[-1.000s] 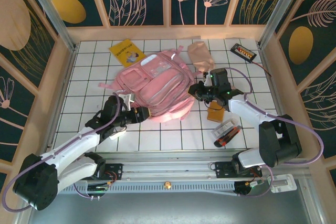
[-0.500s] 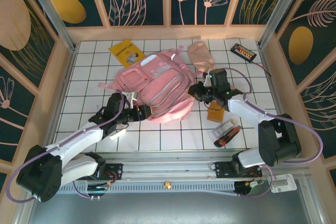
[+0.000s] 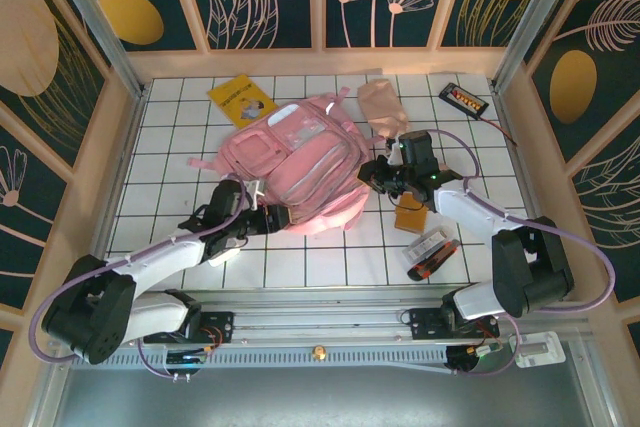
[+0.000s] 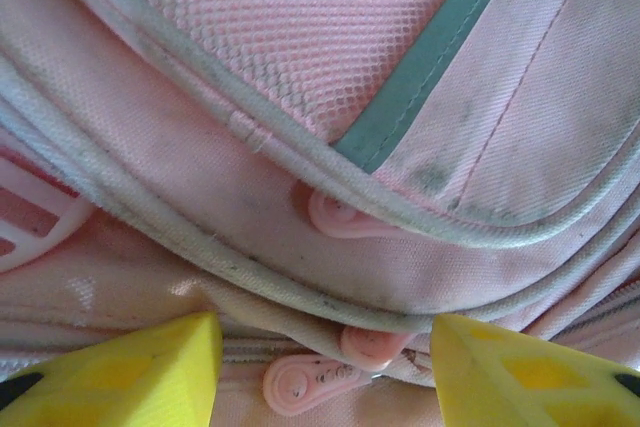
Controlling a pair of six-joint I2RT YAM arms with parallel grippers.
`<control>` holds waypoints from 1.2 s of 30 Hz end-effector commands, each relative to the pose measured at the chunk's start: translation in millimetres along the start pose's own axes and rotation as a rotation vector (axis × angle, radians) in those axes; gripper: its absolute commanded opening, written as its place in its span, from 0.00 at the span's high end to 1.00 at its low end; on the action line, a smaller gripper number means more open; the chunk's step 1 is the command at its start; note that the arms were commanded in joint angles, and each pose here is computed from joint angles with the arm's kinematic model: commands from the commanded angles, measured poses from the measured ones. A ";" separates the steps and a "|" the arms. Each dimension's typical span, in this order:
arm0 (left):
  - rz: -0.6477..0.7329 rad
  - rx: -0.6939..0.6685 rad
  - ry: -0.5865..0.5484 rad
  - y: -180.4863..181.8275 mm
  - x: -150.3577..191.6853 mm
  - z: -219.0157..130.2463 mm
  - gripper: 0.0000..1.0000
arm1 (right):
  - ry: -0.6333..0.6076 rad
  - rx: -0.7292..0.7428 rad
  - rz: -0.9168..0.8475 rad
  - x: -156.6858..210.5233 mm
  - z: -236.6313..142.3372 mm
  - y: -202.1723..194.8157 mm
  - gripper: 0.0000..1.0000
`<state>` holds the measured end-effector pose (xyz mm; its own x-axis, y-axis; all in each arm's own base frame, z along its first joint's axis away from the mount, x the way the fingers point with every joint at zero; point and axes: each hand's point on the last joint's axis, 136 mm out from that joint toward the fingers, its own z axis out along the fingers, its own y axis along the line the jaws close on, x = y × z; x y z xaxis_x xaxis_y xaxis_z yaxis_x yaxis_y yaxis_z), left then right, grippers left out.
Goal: Pack books, pencil case, and school supplies into a backpack
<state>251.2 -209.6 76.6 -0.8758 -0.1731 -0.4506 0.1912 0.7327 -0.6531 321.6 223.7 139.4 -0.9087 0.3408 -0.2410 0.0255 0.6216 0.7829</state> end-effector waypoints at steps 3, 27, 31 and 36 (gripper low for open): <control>-0.038 0.047 0.026 5.4 15.3 -0.2 0.45 | -0.040 -0.084 -0.049 -11.9 -6.9 29.9 1.00; -0.095 0.274 0.075 -29.7 17.6 5.2 0.49 | -0.032 -0.086 -0.049 -7.2 -1.0 33.7 1.00; -0.099 0.299 0.070 -34.8 15.7 3.2 0.51 | -0.028 -0.086 -0.048 -5.2 0.8 33.0 1.00; -0.084 0.209 0.093 -17.8 23.7 6.8 0.53 | -0.030 -0.088 -0.050 -5.5 0.1 34.0 1.00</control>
<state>234.8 -231.7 76.0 -0.9235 -0.1899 -0.3332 0.1787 0.5556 -0.8120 320.2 227.1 138.3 -0.9074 0.3397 -0.2476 0.0244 0.6306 0.7757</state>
